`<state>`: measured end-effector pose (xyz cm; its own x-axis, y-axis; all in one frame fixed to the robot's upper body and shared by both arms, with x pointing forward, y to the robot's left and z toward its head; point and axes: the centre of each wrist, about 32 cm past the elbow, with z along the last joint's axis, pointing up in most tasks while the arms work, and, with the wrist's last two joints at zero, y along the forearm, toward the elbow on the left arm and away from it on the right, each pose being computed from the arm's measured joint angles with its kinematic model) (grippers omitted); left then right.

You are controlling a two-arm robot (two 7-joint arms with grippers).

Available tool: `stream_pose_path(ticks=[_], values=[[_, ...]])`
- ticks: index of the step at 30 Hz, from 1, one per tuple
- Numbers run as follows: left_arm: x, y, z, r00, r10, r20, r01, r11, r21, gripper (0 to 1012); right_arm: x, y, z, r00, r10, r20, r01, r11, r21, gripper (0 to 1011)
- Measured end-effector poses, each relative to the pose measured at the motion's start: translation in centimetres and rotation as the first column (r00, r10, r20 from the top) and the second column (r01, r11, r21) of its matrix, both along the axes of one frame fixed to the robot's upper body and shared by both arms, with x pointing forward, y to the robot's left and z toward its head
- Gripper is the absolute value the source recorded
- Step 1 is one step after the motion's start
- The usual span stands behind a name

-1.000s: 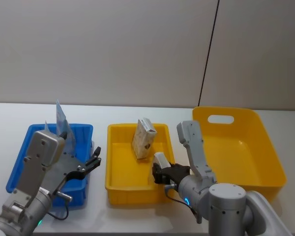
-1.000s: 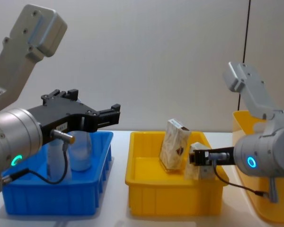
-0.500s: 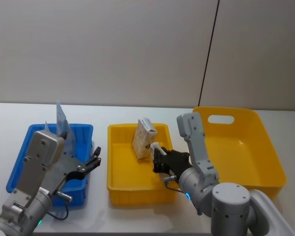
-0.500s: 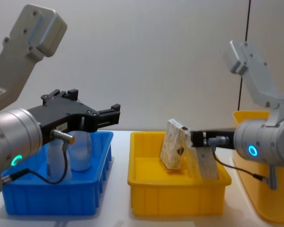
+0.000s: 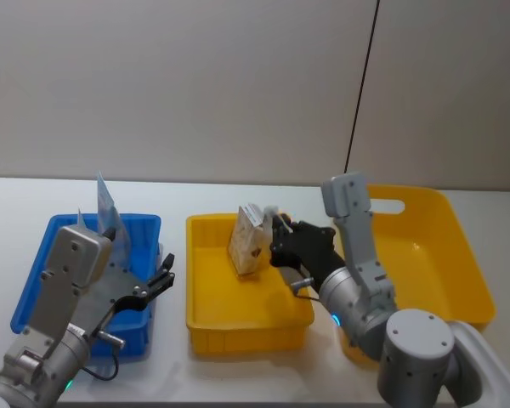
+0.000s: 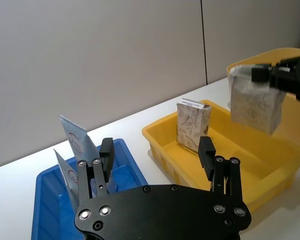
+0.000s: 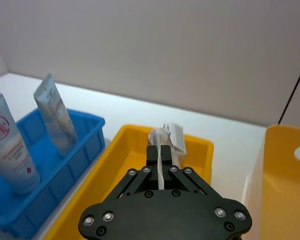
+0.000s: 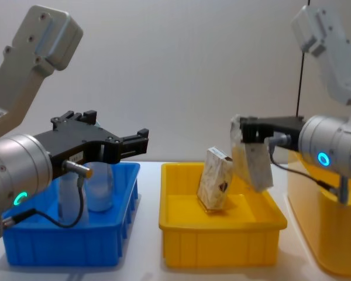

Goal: Bimanual collaborative sorting of washing and personal care products

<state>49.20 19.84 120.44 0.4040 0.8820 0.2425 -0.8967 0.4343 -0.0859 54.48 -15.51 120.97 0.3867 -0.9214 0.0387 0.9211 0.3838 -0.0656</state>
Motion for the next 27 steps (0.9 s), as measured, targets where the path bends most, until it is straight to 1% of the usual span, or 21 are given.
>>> stream_pose_path(ticks=[4,6,9,12,18,21,27], values=[[0.00,0.00,0.00,1.0000,0.000,0.000,0.000,1.0000,0.000,1001,0.0,-0.5,0.4,0.998,0.006,0.070,-0.007,1.000,0.014,28],[0.00,0.00,0.00,1.0000,0.000,0.000,0.000,1.0000,0.000,1001,0.0,-0.6,0.6,0.996,0.005,0.092,-0.007,1.000,0.018,27],[0.00,0.00,0.00,1.0000,0.000,0.000,0.000,1.0000,0.000,1001,0.0,-1.1,1.1,0.990,-0.003,0.141,0.000,1.000,0.023,25],[0.00,0.00,0.00,1.0000,0.000,0.000,0.000,1.0000,0.000,1001,0.0,-1.6,1.5,0.986,-0.019,0.168,0.015,1.000,0.020,26],[0.00,0.00,0.00,1.0000,0.000,0.000,0.000,1.0000,0.000,1001,-0.3,-2.6,2.2,0.979,-0.059,0.193,0.058,0.998,0.008,26],[0.00,0.00,0.00,1.0000,0.000,0.000,0.000,1.0000,0.000,1001,-0.4,-3.4,2.5,0.978,-0.089,0.188,0.091,0.996,0.000,25],[0.00,0.00,0.00,1.0000,0.000,0.000,0.000,1.0000,0.000,1001,-0.7,-4.9,3.0,0.977,-0.150,0.154,0.154,0.988,-0.013,25]])
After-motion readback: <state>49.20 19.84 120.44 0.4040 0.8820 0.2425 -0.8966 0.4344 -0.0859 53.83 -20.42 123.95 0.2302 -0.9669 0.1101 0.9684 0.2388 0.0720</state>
